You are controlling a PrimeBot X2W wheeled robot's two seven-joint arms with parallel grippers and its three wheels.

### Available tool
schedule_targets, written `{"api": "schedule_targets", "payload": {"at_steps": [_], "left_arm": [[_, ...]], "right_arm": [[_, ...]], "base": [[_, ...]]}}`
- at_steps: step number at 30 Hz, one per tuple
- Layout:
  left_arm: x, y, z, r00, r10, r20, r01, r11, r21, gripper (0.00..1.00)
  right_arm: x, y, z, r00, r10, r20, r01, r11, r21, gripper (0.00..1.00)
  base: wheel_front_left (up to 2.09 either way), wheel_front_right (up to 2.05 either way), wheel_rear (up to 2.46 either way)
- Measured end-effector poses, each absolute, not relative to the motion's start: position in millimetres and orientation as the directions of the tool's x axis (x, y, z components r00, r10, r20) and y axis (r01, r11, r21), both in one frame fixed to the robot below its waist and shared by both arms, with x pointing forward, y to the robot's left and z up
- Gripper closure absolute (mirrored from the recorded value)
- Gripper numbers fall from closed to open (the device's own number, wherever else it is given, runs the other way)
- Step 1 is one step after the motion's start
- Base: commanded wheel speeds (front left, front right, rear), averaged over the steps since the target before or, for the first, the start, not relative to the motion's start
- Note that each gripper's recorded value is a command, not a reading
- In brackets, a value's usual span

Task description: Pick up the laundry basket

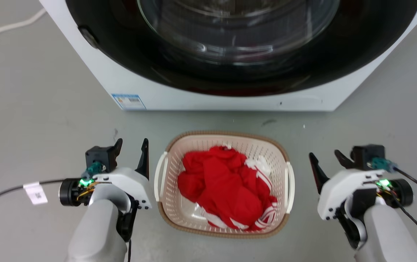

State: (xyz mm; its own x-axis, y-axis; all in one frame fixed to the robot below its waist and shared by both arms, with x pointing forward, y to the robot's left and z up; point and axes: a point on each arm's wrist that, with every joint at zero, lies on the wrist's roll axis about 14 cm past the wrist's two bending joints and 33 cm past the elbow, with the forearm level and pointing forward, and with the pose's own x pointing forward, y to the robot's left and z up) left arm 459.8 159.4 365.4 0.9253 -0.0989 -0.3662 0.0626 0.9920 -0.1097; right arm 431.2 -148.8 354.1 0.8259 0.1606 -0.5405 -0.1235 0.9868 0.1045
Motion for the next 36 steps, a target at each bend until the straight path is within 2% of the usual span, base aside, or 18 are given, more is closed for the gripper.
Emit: {"api": "schedule_targets", "payload": {"at_steps": [9, 19, 27, 36], "left_arm": [[465.3, 155.9, 285.4, 0.796, -0.134, -0.590, 0.056, 0.987, -0.148, 0.00], [449.8, 153.0, 205.7, 0.584, -0.156, -0.797, 0.042, 0.986, -0.162, 0.00], [446.8, 148.5, 171.7, 0.486, -0.175, -0.856, 0.058, 0.984, -0.169, 0.00], [457.6, 153.8, 141.1, 0.423, -0.177, -0.889, 0.093, 0.984, -0.152, 0.00]], "right_arm": [[433.1, -139.7, 278.3, 0.648, 0.185, -0.739, -0.130, 0.983, 0.133, 0.00], [420.0, -136.8, 208.3, 0.423, 0.196, -0.885, -0.115, 0.980, 0.161, 0.00], [414.1, -137.9, 179.1, 0.318, 0.197, -0.927, -0.104, 0.980, 0.172, 0.00], [417.8, -137.1, 156.8, 0.259, 0.207, -0.943, -0.112, 0.977, 0.184, 0.00]], "base": [[0.00, 0.00, 0.00], [0.00, 0.00, 0.00], [0.00, 0.00, 0.00], [0.00, 0.00, 0.00]]}}
